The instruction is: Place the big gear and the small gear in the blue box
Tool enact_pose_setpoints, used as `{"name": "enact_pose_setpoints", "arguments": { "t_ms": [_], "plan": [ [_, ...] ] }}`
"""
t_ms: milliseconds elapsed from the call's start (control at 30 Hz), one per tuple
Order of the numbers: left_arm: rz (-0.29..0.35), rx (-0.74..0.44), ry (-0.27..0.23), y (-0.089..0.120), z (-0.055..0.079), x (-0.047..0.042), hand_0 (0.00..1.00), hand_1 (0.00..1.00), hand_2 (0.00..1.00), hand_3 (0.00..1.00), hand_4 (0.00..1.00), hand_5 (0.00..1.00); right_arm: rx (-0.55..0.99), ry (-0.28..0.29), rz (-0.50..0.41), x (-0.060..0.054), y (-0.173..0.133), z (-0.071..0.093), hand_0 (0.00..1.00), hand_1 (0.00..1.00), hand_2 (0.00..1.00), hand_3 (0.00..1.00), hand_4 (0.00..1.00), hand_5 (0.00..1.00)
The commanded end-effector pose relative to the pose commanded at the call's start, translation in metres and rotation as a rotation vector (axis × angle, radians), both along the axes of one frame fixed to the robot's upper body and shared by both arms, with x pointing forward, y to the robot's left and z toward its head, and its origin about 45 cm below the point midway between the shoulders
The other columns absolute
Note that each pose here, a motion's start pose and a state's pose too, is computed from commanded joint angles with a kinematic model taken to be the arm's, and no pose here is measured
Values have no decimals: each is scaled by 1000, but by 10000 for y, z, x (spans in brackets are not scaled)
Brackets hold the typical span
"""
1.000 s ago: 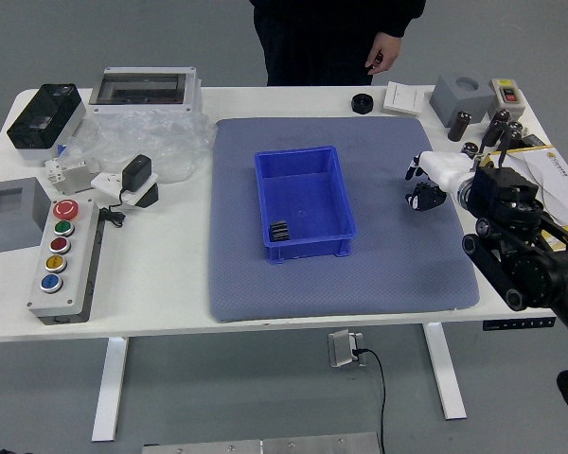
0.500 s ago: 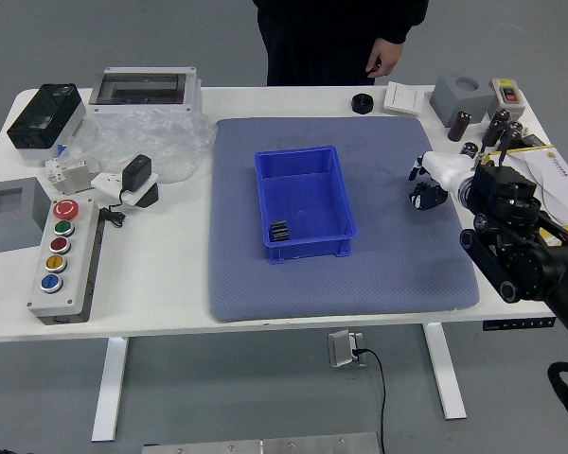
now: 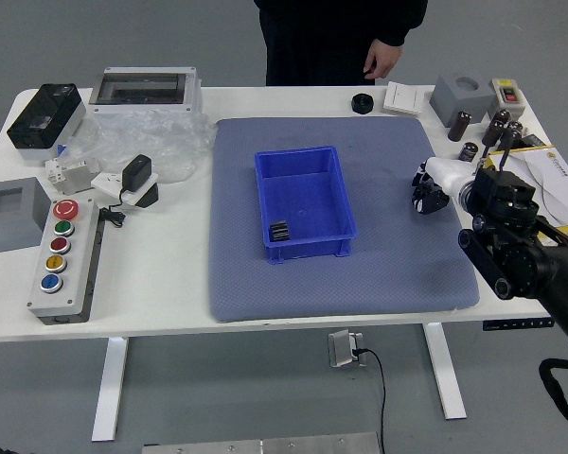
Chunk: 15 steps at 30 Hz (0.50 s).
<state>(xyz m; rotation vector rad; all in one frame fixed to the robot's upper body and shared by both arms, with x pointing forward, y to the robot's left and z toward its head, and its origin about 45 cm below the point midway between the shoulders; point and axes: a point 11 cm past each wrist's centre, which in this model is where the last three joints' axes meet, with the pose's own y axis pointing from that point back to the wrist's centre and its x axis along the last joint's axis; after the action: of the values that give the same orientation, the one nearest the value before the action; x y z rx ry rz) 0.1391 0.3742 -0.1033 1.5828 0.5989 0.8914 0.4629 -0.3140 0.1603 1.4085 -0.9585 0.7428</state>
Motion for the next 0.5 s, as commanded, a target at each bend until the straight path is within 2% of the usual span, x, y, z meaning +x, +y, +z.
{"name": "enact_pose_setpoints", "arguments": {
  "t_ms": [100,133,267,300,467,500],
  "plan": [
    [-1,0,0,-2,-1,-1,791,760,755,678,551,254,-3,-9,-1,2,0,-3,781,704,773,687,590,175],
    [-1,0,0,-3,-1,-1,791,760,756,677,551,254,-5,-11,-1,2,0,-6,699,608,673,660,570,165],
    [-2,0,1,-3,-2,-5,791,760,756,677,551,254,-11,-12,-2,-5,0,-24,699,608,673,660,570,165],
    [-2,0,2,-4,-3,-6,791,761,755,678,552,255,-12,-11,-3,-8,1,-30,671,567,629,650,559,159],
    [-4,0,2,-5,-2,-4,791,761,755,678,552,255,-20,-11,-3,-17,4,-50,671,567,629,650,559,159],
    [-4,0,2,-5,-2,-4,791,760,756,678,551,254,-22,-12,-4,-18,4,-52,617,499,558,631,541,141]
  ]
}}
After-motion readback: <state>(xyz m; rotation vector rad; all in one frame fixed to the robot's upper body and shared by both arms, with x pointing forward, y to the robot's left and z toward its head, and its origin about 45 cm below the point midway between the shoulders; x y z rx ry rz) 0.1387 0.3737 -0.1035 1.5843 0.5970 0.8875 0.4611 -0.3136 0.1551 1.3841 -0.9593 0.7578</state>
